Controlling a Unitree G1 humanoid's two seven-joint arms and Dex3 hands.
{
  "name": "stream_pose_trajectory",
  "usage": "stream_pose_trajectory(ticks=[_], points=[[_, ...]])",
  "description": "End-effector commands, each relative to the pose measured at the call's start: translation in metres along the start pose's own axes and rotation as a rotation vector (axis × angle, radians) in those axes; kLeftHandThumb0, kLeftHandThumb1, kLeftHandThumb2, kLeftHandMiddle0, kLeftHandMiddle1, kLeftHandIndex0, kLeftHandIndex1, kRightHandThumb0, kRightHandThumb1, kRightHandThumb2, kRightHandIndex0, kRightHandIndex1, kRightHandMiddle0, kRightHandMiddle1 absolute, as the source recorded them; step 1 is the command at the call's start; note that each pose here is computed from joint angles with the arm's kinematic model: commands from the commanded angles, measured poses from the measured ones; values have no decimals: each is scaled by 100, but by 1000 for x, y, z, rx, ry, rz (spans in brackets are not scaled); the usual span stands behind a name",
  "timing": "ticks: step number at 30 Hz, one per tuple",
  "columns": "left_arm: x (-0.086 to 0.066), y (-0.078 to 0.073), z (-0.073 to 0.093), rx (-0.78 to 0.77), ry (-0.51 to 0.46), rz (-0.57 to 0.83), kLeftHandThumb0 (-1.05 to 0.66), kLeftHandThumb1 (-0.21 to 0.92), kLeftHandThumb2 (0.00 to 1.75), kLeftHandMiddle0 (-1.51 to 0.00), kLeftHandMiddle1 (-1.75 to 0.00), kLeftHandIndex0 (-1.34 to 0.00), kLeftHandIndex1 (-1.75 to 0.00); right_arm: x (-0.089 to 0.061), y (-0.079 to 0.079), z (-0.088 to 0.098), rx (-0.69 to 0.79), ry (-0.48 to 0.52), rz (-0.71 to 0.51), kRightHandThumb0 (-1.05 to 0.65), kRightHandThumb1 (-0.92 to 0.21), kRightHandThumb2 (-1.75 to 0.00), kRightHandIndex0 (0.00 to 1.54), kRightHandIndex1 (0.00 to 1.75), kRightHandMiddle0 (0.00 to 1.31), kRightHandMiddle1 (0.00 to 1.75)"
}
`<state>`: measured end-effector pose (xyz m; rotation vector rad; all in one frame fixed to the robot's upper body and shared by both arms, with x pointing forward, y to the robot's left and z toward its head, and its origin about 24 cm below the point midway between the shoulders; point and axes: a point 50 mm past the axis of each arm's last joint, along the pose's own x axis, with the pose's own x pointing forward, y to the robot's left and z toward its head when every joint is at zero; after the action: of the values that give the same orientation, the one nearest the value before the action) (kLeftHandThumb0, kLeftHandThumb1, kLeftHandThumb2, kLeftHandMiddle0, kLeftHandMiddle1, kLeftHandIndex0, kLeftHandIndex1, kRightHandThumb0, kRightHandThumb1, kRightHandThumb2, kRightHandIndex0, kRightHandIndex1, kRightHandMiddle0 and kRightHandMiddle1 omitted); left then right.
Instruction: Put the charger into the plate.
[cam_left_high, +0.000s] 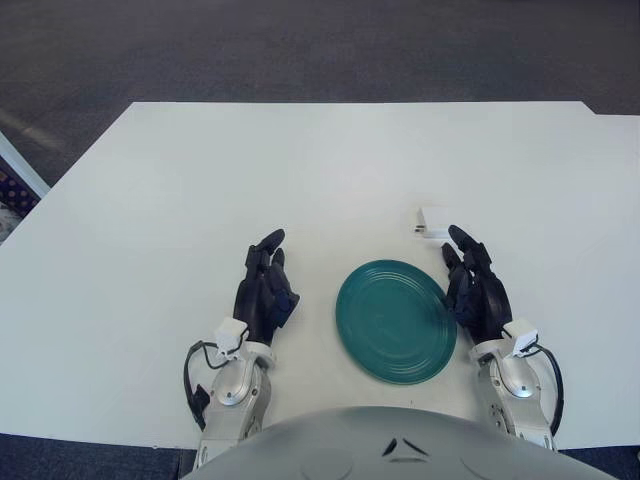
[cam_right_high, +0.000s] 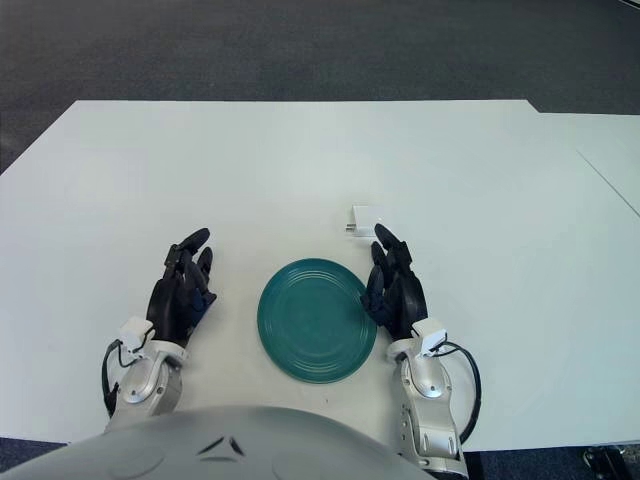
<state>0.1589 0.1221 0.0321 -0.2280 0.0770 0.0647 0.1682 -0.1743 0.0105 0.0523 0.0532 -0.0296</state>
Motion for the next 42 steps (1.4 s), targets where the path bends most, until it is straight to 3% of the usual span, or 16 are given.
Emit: stream_pose_trajectory(ticks=[1,12,23,26,30,37,42], points=[[0,-1,1,0,-10,-8,-96,92,93,-26,-1,0,-86,-3,-1,-7,-1,49,-5,-86,-92,-89,11,0,0,45],[1,-1,1,0,-23,-38,-96,92,94,-25,0,0,-85,-2,-4,-4,-6,40,-8,-86,-92,-89,11,0,0,45],[1,-4,-2,-14,-15,-26,-94,92,95,-25,0,0,-83,20,-66,24,-95,-51,-163,-80,-92,-89,11,0,0,47],[1,-5,-1,-15,-19,-27,-94,92,95,-25,0,0,-84,26,-74,33,-128,-87,-200,-81,-92,-89,10,0,0,45],[2,-6,-4,-11,1,-30,-94,92,95,-25,0,0,-85,45,-88,60,-178,-165,-257,-80,-92,-85,11,1,0,45],[4,-6,-8,-37,4,-21,-93,92,94,-27,-1,-1,-87,72,-77,87,-349,-285,-255,-79,-92,-81,14,1,0,53],[7,-5,-10,-44,-5,-29,-92,92,93,-28,-1,-1,-88,86,-50,103,-502,-374,-187,-79,-92,-76,17,2,0,60]])
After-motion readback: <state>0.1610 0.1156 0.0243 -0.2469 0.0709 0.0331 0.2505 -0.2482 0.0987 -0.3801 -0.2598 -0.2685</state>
